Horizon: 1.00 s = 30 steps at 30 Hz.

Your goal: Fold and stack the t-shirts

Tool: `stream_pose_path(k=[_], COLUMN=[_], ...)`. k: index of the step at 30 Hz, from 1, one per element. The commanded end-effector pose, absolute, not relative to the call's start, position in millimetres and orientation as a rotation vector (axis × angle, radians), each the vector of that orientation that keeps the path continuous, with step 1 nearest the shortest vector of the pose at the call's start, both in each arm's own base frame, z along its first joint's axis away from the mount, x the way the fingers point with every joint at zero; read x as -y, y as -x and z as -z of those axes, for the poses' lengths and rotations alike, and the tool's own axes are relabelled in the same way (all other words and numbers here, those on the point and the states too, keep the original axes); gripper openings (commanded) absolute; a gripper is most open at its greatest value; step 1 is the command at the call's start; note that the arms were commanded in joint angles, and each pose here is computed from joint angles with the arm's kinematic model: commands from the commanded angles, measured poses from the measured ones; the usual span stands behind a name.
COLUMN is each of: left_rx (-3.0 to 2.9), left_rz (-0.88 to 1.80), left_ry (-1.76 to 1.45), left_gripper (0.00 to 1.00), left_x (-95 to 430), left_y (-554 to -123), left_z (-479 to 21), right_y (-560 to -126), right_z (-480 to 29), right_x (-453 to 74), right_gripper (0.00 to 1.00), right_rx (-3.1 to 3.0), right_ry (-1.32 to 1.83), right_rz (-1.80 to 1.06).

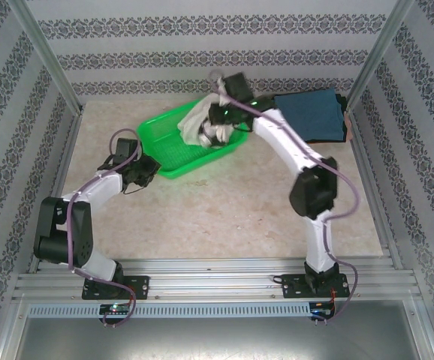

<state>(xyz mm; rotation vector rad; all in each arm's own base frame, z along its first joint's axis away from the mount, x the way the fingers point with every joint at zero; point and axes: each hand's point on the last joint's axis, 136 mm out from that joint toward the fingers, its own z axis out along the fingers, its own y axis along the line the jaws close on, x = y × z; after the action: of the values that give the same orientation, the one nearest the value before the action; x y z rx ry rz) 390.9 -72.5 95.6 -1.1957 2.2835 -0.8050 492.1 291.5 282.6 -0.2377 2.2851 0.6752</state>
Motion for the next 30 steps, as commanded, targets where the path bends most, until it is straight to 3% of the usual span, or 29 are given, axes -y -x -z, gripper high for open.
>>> stream_pose_path(k=[1, 5, 11, 22, 30], left_rx=[-1.993, -1.823, -1.579, -1.227, -1.271], left_rz=[0.81, 0.724, 0.625, 0.533, 0.509], left_ry=[1.46, 1.592, 1.757, 1.936, 1.859], left_gripper=[0.0, 0.0, 0.0, 0.0, 0.0], left_x=[33, -7, -55, -99, -90], left_y=[-409, -412, -426, -429, -388], left_z=[-112, -118, -123, -120, -160], right_y=[-448, -412, -365, -348, -354], right_z=[-427, -480, -496, -403, -359], right_x=[-282, -248, -228, -243, -249], right_gripper=[0.0, 0.0, 0.0, 0.0, 0.0], right_rx=[-1.989, -1.888, -1.857, -2.105, -2.211], right_ry=[0.26, 0.216, 0.26, 0.277, 0.239], right_rz=[-0.902, -0.969, -1.07, -1.15, -1.138])
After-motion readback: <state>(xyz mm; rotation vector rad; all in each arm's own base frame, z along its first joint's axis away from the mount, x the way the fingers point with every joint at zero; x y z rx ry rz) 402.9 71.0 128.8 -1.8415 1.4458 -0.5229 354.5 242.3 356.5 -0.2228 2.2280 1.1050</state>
